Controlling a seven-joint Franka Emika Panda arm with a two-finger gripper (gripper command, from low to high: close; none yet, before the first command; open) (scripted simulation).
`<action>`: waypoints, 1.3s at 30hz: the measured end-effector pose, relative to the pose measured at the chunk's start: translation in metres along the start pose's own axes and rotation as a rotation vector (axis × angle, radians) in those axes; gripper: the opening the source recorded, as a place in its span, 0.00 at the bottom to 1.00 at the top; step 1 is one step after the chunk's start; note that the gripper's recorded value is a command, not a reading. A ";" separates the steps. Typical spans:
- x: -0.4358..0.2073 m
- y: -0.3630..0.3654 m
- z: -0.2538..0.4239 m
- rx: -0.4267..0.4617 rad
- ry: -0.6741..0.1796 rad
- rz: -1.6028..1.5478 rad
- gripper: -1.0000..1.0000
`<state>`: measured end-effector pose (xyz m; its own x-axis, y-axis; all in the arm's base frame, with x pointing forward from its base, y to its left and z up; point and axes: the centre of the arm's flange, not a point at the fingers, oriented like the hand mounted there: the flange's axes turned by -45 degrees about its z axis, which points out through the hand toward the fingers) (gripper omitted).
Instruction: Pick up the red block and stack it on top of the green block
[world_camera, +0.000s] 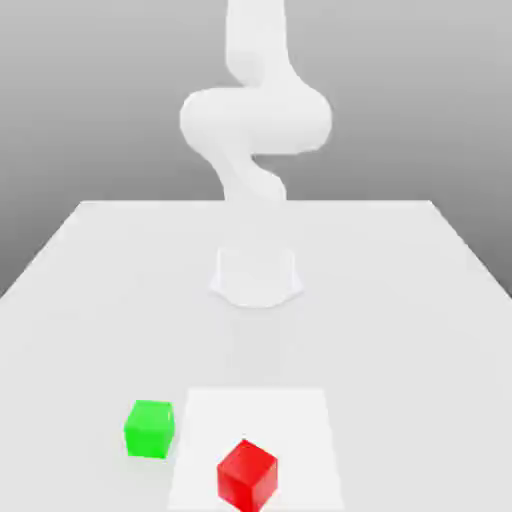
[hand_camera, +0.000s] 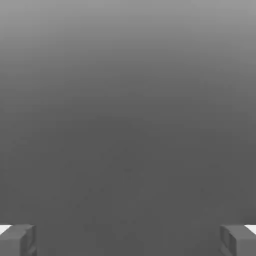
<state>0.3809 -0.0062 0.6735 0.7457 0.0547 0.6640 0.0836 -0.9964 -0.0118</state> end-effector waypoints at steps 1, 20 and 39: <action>-0.001 0.003 0.022 0.027 -0.031 -0.029 0.50; -0.152 -0.001 0.350 0.303 -0.516 -0.574 0.50; -0.279 0.017 0.459 0.299 -0.687 -0.818 0.00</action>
<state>0.4777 -0.0091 0.1443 0.5928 0.8053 -0.0009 0.8053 -0.5928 -0.0010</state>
